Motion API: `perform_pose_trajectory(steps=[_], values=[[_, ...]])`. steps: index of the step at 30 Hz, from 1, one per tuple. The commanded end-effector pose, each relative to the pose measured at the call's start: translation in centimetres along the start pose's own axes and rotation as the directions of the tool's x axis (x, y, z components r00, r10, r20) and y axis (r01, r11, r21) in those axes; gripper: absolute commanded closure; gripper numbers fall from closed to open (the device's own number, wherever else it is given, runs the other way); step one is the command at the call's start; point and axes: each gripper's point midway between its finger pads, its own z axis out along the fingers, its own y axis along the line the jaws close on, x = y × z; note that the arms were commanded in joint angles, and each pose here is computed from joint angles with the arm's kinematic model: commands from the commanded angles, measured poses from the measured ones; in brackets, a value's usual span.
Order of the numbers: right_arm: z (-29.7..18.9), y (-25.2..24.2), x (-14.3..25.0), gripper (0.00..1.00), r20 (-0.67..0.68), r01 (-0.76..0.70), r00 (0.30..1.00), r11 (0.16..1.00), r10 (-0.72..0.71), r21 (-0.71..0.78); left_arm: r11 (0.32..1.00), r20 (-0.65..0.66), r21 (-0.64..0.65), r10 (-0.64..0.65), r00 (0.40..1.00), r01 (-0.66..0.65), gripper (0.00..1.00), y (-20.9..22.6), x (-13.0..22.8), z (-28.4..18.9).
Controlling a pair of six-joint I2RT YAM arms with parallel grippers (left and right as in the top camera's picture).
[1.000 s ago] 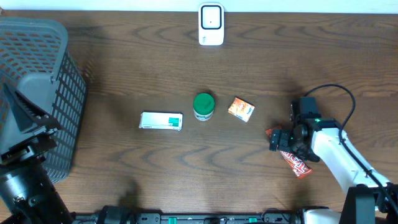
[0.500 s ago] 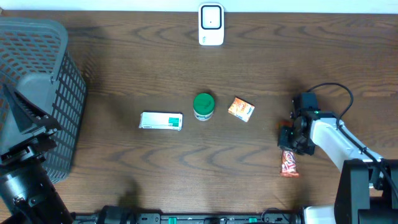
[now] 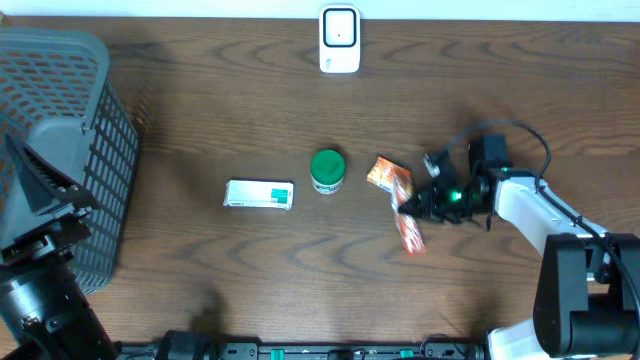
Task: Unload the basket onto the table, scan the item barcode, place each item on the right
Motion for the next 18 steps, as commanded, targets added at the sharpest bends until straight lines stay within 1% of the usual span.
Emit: perform_pose_trajectory(steps=[1, 2, 3, 4, 5, 6, 7, 9, 11, 12, 13, 14, 15, 18], values=[[-3.0, 9.1, -0.7, 0.99, 0.211, 0.45, 0.893, 0.775, -0.398, -0.443, 1.0, 0.019, -0.016, 0.003, 1.0, -0.002, 0.05, 0.6, -0.8, -0.3], [-3.3, 9.6, -0.7, 0.99, 0.258, 0.517, 0.856, 0.725, -0.448, -0.455, 1.0, 0.019, -0.016, 0.002, 1.0, -0.002, 0.05, 0.6, -0.8, -0.3], [-3.5, 10.0, -0.6, 0.96, 0.288, 0.558, 0.83, 0.692, -0.478, -0.458, 1.0, 0.019, -0.016, 0.003, 1.0, -0.002, 0.05, 0.6, -0.8, -0.3], [-3.6, 10.1, -0.7, 0.69, 0.317, 0.601, 0.799, 0.661, -0.511, -0.45, 1.0, 0.018, -0.016, 0.003, 1.0, -0.003, 0.05, 0.6, -0.8, -0.3], [-3.4, 9.9, -0.8, 0.53, 0.319, 0.615, 0.789, 0.659, -0.526, -0.433, 1.0, 0.016, -0.016, 0.004, 1.0, -0.004, 0.05, 0.6, -0.8, -0.3], [-3.0, 9.2, -1.1, 0.46, 0.304, 0.626, 0.78, 0.674, -0.547, -0.393, 1.0, 0.016, -0.016, 0.004, 1.0, -0.004, 0.05, 0.6, -0.8, -0.3], [-2.5, 8.4, -1.3, 0.43, 0.283, 0.634, 0.773, 0.693, -0.568, -0.343, 1.0, 0.016, -0.015, 0.004, 1.0, -0.004, 0.05, 0.6, -0.8, -0.3], [-1.5, 6.3, -1.9, 0.44, 0.226, 0.653, 0.757, 0.723, -0.613, -0.225, 1.0, 0.016, -0.016, 0.004, 1.0, -0.004, 0.05, 0.6, -0.8, -0.3], [-1.1, 6.1, -2.5, 0.42, 0.227, 0.689, 0.724, 0.7, -0.652, -0.187, 1.0, 0.016, -0.016, 0.005, 1.0, -0.004, 0.05, 0.6, -0.7, -0.3], [-1.0, 6.4, -2.7, 0.39, 0.24, 0.71, 0.704, 0.68, -0.669, -0.184, 1.0, 0.016, -0.016, 0.005, 1.0, -0.004, 0.05, 0.6, -0.7, -0.3], [-1.0, 7.3, -3.2, 0.31, 0.27, 0.736, 0.676, 0.649, -0.686, -0.195, 1.0, 0.015, -0.015, 0.005, 1.0, -0.005, 0.05, 0.5, -0.7, -0.3], [-0.9, 7.7, -3.6, 0.23, 0.28, 0.735, 0.677, 0.65, -0.681, -0.196, 1.0, 0.015, -0.016, 0.005, 1.0, -0.005, 0.05, 0.6, -0.7, -0.3], [-0.8, 7.9, -4.0, 0.01, 0.284, 0.729, 0.683, 0.657, -0.673, -0.194, 1.0, 0.014, -0.015, 0.006, 1.0, -0.006, 0.05, 0.5, -0.7, -0.3], [0.0, 7.7, -5.4, 0.02, 0.262, 0.662, 0.742, 0.736, -0.617, -0.143, 1.0, 0.012, -0.015, 0.007, 1.0, -0.006, 0.05, 0.5, -0.7, -0.3]])
